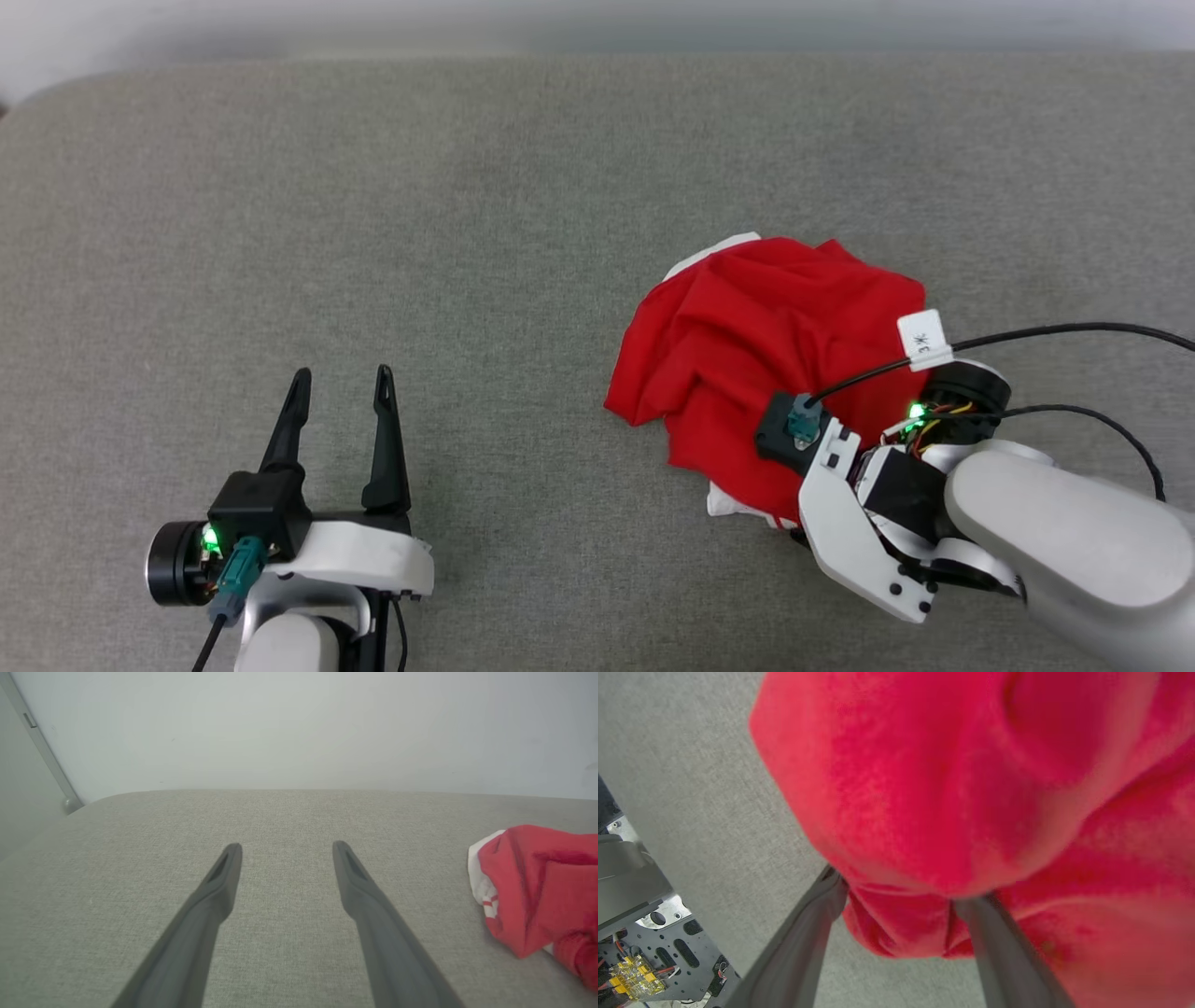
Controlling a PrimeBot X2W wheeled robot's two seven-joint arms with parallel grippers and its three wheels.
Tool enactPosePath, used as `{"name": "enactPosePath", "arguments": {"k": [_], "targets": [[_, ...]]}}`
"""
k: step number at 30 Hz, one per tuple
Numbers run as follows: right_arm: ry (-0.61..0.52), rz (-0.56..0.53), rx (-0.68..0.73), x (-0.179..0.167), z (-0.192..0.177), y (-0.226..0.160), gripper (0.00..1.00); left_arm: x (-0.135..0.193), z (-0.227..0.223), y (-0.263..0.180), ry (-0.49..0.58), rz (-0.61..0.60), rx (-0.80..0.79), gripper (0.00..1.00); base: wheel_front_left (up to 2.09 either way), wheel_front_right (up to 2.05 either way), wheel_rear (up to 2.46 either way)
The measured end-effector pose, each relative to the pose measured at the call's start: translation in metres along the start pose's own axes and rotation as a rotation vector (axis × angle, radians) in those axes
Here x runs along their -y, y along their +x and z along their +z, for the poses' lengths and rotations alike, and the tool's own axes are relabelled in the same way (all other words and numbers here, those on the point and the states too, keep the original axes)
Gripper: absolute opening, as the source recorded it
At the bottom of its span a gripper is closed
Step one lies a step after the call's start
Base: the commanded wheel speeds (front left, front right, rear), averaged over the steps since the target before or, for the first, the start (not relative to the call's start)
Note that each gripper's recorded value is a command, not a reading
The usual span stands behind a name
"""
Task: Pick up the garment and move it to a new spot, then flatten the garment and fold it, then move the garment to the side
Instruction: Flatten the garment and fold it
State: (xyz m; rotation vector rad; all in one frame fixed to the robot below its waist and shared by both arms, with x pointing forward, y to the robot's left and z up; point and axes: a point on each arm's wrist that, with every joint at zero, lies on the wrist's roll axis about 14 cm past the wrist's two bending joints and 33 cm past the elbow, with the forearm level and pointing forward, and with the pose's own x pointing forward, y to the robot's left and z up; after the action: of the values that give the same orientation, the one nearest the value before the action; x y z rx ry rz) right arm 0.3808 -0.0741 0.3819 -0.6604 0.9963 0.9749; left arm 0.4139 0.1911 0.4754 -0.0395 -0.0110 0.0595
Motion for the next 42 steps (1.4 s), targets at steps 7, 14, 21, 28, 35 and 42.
{"name": "enactPosePath", "arguments": {"k": [7,14,21,28,35,42], "targets": [[0.002,0.046,0.002,-0.011,0.002,0.019,0.00,-0.003,-0.008,0.005,0.004,0.013,-0.021,1.00,0.00,0.00,0.00],[-0.032,-0.003,0.147,-0.010,0.009,-0.007,0.00,0.000,0.003,-0.001,-0.002,0.002,0.005,1.00,0.00,0.00,0.00],[0.051,-0.127,0.187,0.014,-0.033,-0.057,0.00,0.005,0.018,-0.015,-0.006,-0.014,0.041,1.00,0.00,0.00,0.00],[0.317,-0.137,0.039,-0.003,-0.136,-0.063,0.00,0.009,0.028,-0.022,-0.007,-0.033,0.067,1.00,0.00,0.00,0.00],[0.448,-0.185,0.139,-0.002,-0.147,-0.055,0.87,0.009,0.024,-0.024,-0.003,-0.033,0.057,1.00,0.00,0.00,0.00],[0.388,-0.413,0.364,0.050,-0.118,-0.105,1.00,0.008,0.028,-0.031,0.001,-0.034,0.066,1.00,0.00,0.00,0.00]]}}
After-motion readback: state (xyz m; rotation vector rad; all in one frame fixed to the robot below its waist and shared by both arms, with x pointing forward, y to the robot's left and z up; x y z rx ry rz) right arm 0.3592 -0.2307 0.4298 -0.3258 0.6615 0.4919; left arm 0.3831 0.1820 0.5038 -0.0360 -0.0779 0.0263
